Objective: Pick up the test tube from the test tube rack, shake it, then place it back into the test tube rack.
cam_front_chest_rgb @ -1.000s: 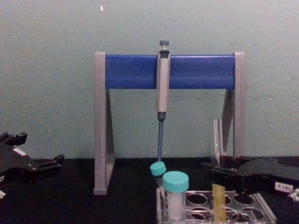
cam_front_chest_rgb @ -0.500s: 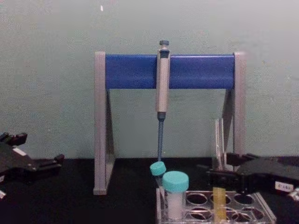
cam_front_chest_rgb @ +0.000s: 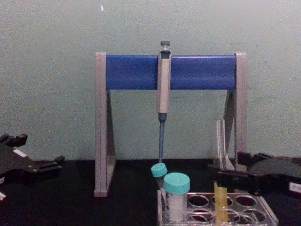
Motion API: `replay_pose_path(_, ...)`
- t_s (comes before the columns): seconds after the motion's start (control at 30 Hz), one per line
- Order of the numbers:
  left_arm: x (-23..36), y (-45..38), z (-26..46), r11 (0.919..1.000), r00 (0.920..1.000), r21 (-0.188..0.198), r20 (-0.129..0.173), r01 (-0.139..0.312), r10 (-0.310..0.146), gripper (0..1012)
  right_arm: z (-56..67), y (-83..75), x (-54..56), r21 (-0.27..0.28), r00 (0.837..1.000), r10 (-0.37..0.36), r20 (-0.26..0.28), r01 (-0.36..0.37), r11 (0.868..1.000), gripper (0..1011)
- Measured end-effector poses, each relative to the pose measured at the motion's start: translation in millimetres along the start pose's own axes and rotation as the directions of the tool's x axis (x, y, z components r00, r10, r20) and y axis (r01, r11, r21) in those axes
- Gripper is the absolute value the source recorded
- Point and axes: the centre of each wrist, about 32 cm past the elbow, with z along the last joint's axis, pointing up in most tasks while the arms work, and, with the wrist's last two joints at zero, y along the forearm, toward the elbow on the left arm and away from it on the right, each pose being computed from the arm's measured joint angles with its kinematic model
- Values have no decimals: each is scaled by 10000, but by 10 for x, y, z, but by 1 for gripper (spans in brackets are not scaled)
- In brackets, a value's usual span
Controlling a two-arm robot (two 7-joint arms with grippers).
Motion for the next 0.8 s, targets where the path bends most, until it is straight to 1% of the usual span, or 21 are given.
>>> replay_pose_path(0.07,0,0,0,10000,10000,0,1,0,0,1009,8,-101,-20,18,9999,-150,-41,150,9999,1000)
replay_pose_path(0.1,0,0,0,10000,10000,0,0,0,0,1010,8,-101,-20,18,9999,-150,-41,150,9999,1000)
replay_pose_path(0.17,0,0,0,10000,10000,0,0,1,-1,1010,9,-186,-32,11,9995,-296,-100,296,9996,1000)
replay_pose_path(0.27,0,0,0,10000,10000,0,0,0,0,1009,9,-338,-60,-9,9973,-721,-153,721,9974,1000)
replay_pose_path(0.4,0,0,0,10000,10000,0,0,0,0,1010,-5,-433,-83,43,9922,-1232,-176,1233,9924,1000)
replay_pose_path(0.43,0,0,0,10000,10000,-1,0,0,0,1010,-11,-472,-95,117,9880,-1537,-119,1538,9880,1000)
replay_pose_path(0.5,0,0,0,10000,10000,0,0,0,0,1010,-25,-497,-109,196,9825,-1864,-65,1865,9823,1000)
replay_pose_path(0.53,0,0,0,10000,10000,0,0,0,0,1010,-36,-514,-126,251,9751,-2218,64,2216,9748,1000)
replay_pose_path(0.6,0,0,0,10000,10000,0,0,0,0,1010,-51,-523,-144,282,9665,-2559,215,2553,9665,1000)
replay_pose_path(0.63,0,0,0,10000,10000,0,0,0,0,1010,-68,-522,-162,296,9570,-2875,373,2866,9576,1000)
replay_pose_path(0.73,0,0,0,10000,10000,0,0,0,0,1010,-97,-506,-185,283,9418,-3302,624,3291,9439,1000)
replay_pose_path(0.77,0,0,0,10000,10000,0,-1,1,-1,1010,-129,-487,-204,284,9295,-3603,784,3592,9328,1000)
replay_pose_path(0.8,0,0,0,10000,10000,0,0,1,-1,1010,-144,-478,-212,289,9232,-3749,844,3738,9270,1000)
